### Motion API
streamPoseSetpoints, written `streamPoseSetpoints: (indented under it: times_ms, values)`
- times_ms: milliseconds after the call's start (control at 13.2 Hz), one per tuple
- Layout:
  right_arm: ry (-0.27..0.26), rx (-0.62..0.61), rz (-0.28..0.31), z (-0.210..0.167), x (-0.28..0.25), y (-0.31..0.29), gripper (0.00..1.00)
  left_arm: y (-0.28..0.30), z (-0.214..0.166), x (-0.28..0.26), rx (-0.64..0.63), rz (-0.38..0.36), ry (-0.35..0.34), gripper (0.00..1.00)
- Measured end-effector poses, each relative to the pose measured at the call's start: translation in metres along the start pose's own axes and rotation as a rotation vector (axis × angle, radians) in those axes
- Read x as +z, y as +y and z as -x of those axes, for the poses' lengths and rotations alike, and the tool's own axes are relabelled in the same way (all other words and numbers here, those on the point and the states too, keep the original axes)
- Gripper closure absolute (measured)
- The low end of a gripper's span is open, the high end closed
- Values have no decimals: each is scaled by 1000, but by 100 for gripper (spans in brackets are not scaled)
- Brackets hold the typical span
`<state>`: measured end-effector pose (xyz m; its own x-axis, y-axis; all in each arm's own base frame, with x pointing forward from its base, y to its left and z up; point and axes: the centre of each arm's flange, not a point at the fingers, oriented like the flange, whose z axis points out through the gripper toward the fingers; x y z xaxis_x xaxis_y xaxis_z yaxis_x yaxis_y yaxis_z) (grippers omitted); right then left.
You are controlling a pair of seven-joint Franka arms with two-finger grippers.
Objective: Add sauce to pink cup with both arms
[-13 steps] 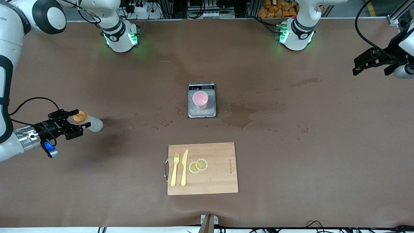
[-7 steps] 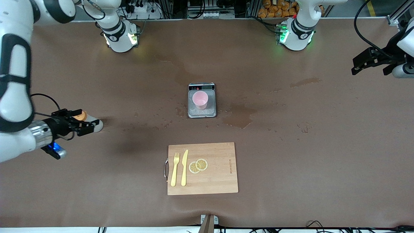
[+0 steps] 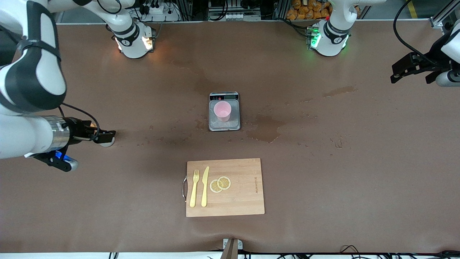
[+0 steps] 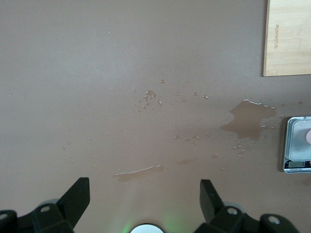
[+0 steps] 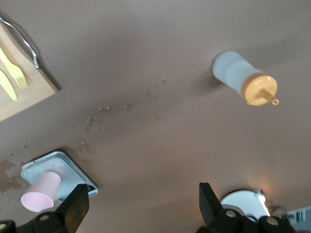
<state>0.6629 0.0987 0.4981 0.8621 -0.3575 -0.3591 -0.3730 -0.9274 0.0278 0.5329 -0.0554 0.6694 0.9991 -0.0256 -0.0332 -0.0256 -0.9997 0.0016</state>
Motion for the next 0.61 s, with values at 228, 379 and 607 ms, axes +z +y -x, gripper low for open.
streamPoseSetpoints:
  times_ms: [228,379,607]
  values:
    - [146,-57,-40,22,13,-5,0,-1,0,1,-4,0,-3,0]
    - [191,-80,-40,40,12,5,0,-2,0,1,-4,0,-4,0]
    - [276,-192,-47,57,-31,40,0,-3,-1,1,-7,0,-4,0]
